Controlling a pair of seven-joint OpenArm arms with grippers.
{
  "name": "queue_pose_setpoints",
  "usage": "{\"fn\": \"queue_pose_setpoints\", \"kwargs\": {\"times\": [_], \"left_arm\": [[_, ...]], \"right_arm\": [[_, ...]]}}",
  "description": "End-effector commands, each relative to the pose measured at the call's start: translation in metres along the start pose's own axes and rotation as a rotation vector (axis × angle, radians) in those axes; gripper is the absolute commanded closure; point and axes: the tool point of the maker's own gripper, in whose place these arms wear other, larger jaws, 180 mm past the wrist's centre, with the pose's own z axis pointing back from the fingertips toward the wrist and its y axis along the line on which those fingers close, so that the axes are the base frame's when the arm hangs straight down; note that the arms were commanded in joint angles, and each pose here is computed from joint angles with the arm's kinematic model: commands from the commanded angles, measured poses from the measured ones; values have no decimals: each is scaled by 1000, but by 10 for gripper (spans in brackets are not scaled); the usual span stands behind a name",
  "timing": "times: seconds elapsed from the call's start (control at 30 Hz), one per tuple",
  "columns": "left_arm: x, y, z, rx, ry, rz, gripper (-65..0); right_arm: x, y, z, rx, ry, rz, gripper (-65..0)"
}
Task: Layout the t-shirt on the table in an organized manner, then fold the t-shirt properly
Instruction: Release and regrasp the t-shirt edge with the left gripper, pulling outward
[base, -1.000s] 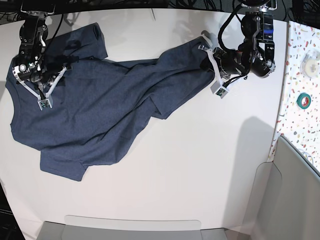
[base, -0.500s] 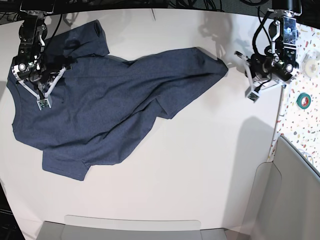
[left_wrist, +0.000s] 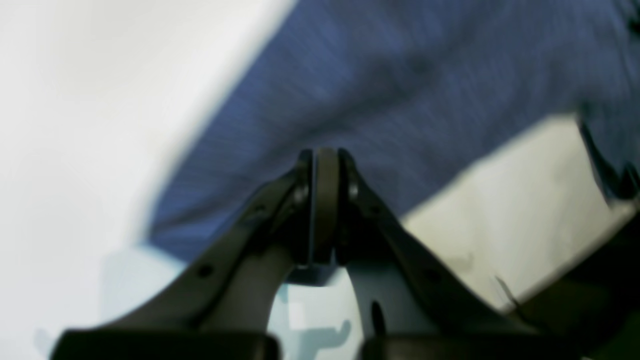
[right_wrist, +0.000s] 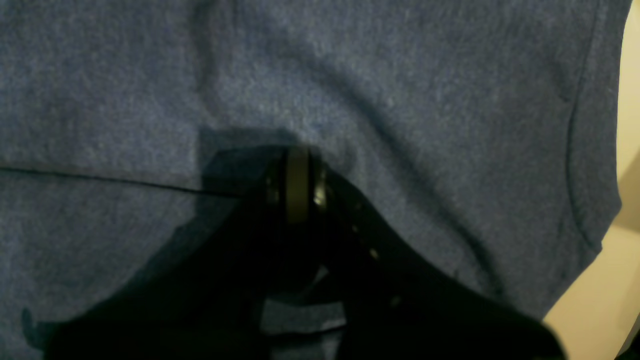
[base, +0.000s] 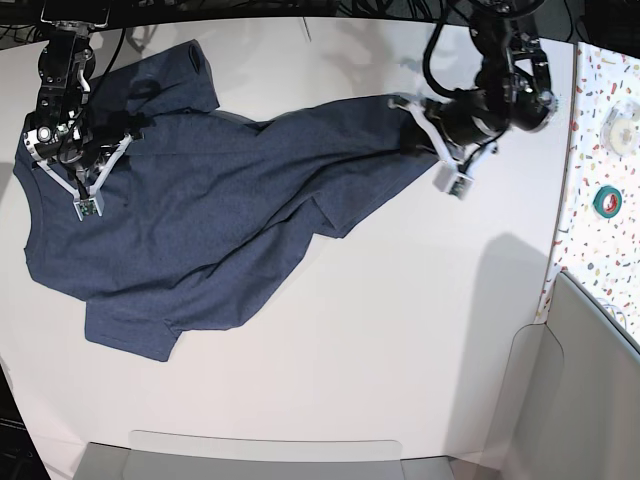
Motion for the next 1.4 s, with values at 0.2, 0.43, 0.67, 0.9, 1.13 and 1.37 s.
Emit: {"fn": "queue_pose_setpoints", "kwargs": {"times": [0.2, 0.43, 0.67, 0.9, 1.13, 1.37], "left_arm": [[-11, -4, -20, -54, 16, 81, -6], [-15, 45, -14, 86, -3, 226, -6], [-13, 108, 25, 280, -21, 248, -5], [-13, 146, 62, 393, -49, 256, -5], [10, 89, 69, 283, -141, 121, -5], [0, 8, 24, -24, -109, 141, -6]], "right_arm": [[-12, -5, -1, -18, 56, 2, 0], [-12, -7, -1, -21, 58, 4, 0], [-13, -7, -1, -24, 58, 5, 0], [-20, -18, -1, -110, 98, 38, 0], [-18, -14, -2, -102, 91, 33, 0], [-16, -15, -1, -103, 88, 31, 0]]}}
